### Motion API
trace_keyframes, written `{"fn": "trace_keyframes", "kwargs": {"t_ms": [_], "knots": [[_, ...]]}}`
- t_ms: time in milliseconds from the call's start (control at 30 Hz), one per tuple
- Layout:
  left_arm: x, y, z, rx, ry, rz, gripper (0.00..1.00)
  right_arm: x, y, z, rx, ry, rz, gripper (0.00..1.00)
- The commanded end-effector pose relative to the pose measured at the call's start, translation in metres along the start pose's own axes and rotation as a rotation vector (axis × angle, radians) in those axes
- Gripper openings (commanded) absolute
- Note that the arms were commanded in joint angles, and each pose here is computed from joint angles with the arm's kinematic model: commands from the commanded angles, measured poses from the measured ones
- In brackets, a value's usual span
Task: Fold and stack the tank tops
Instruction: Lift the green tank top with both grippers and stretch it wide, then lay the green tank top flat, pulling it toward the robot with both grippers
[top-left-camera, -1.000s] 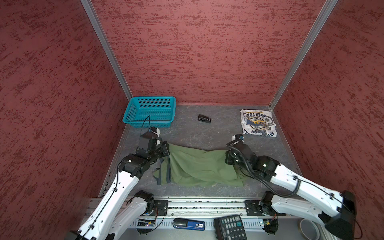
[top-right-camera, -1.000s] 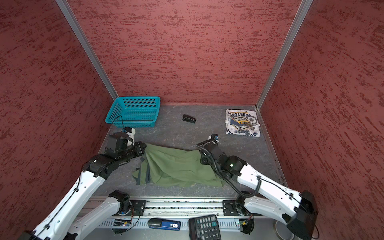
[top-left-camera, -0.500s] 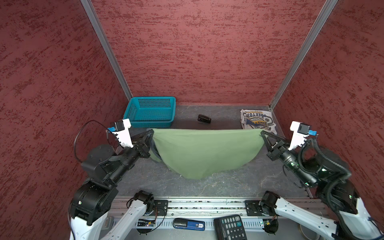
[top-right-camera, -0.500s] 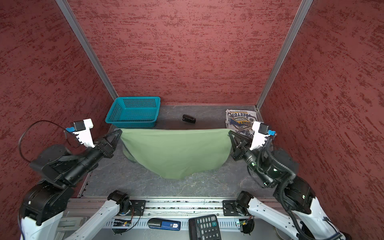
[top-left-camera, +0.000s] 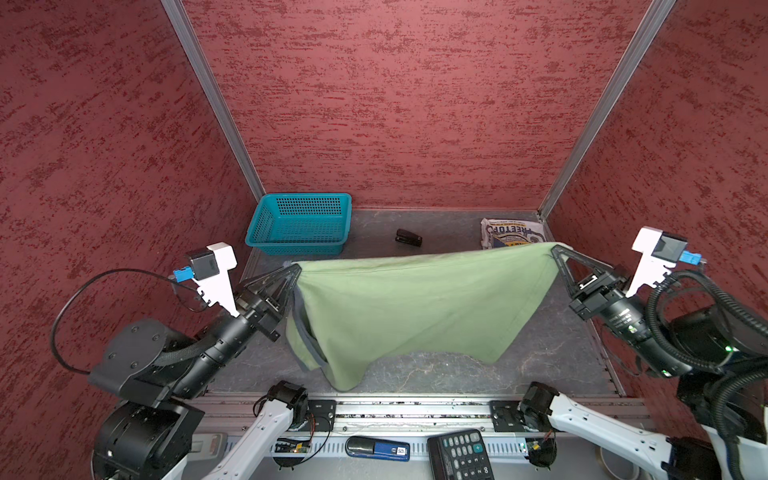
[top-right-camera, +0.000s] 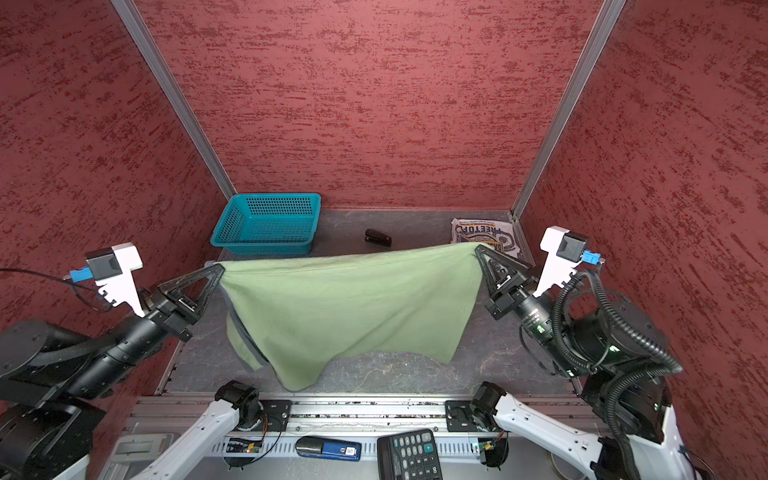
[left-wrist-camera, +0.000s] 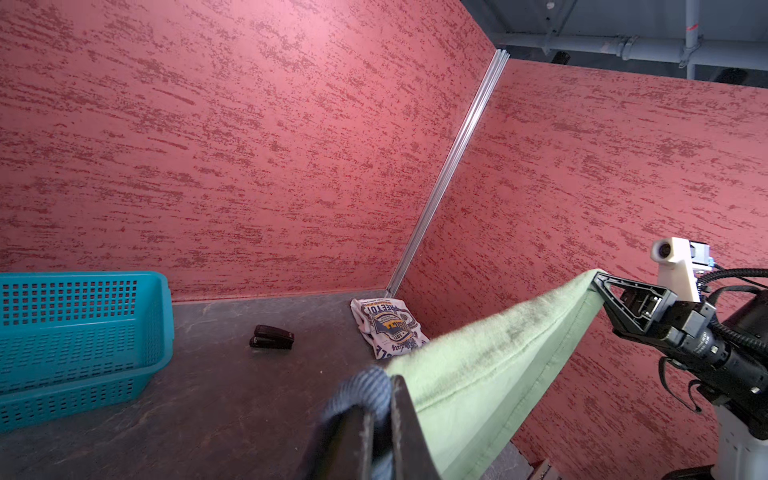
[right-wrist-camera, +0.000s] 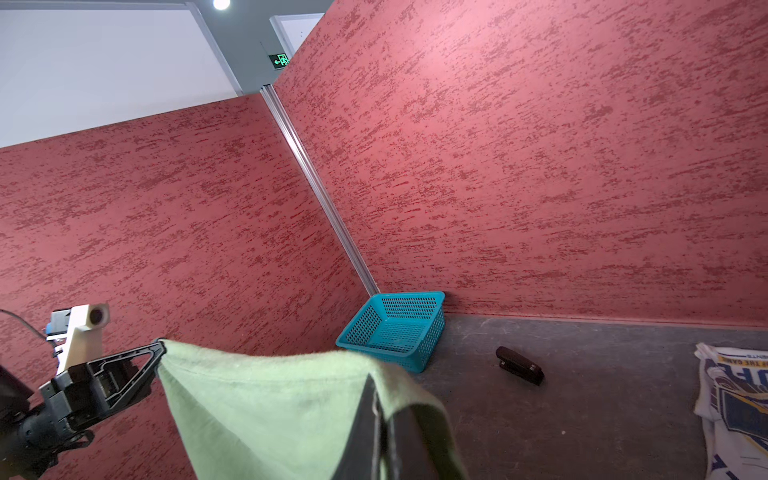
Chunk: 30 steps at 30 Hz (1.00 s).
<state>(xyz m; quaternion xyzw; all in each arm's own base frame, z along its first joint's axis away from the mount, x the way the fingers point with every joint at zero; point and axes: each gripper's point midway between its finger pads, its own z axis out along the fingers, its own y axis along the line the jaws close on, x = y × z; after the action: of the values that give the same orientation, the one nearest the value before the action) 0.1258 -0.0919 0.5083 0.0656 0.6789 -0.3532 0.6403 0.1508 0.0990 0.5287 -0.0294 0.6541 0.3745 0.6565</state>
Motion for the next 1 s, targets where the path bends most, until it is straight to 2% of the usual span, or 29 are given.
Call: {"fn": "trace_keyframes", "kwargs": {"t_ms": [0,133,267,333,500,567,633,700,800,867,967], "knots": [[0.007,0.014,0.020,-0.035,0.024,0.006,0.00,-0.006,-0.036,0.000,0.213,-0.038,-0.030,0.00],[0.053,0.067,0.075,-0.184,0.174,-0.066,0.00,0.031,-0.074,0.027,0.443,0.034,-0.134,0.00],[0.116,0.117,0.133,-0.287,0.367,-0.156,0.00,0.078,-0.105,0.059,0.596,0.121,-0.233,0.00],[0.146,0.140,0.157,-0.333,0.436,-0.200,0.00,0.099,-0.128,0.073,0.642,0.173,-0.228,0.00],[0.220,0.179,0.216,-0.355,0.585,-0.299,0.01,0.149,-0.210,0.098,0.722,0.291,-0.122,0.00],[0.251,0.190,0.238,-0.355,0.661,-0.337,0.11,0.172,-0.242,0.107,0.745,0.343,-0.071,0.00],[0.277,0.200,0.252,-0.380,0.750,-0.354,0.28,0.191,-0.268,0.113,0.757,0.380,-0.016,0.00],[0.294,0.216,0.253,-0.473,0.827,-0.339,0.44,0.205,-0.290,0.116,0.780,0.410,0.027,0.00],[0.305,0.240,0.232,-0.632,0.890,-0.280,0.64,0.218,-0.314,0.119,0.808,0.439,0.077,0.00],[0.303,0.245,0.211,-0.716,0.911,-0.214,0.70,0.223,-0.321,0.120,0.812,0.450,0.101,0.00],[0.312,0.241,0.174,-0.794,0.979,-0.123,0.70,0.228,-0.327,0.121,0.813,0.462,0.115,0.00]]}}
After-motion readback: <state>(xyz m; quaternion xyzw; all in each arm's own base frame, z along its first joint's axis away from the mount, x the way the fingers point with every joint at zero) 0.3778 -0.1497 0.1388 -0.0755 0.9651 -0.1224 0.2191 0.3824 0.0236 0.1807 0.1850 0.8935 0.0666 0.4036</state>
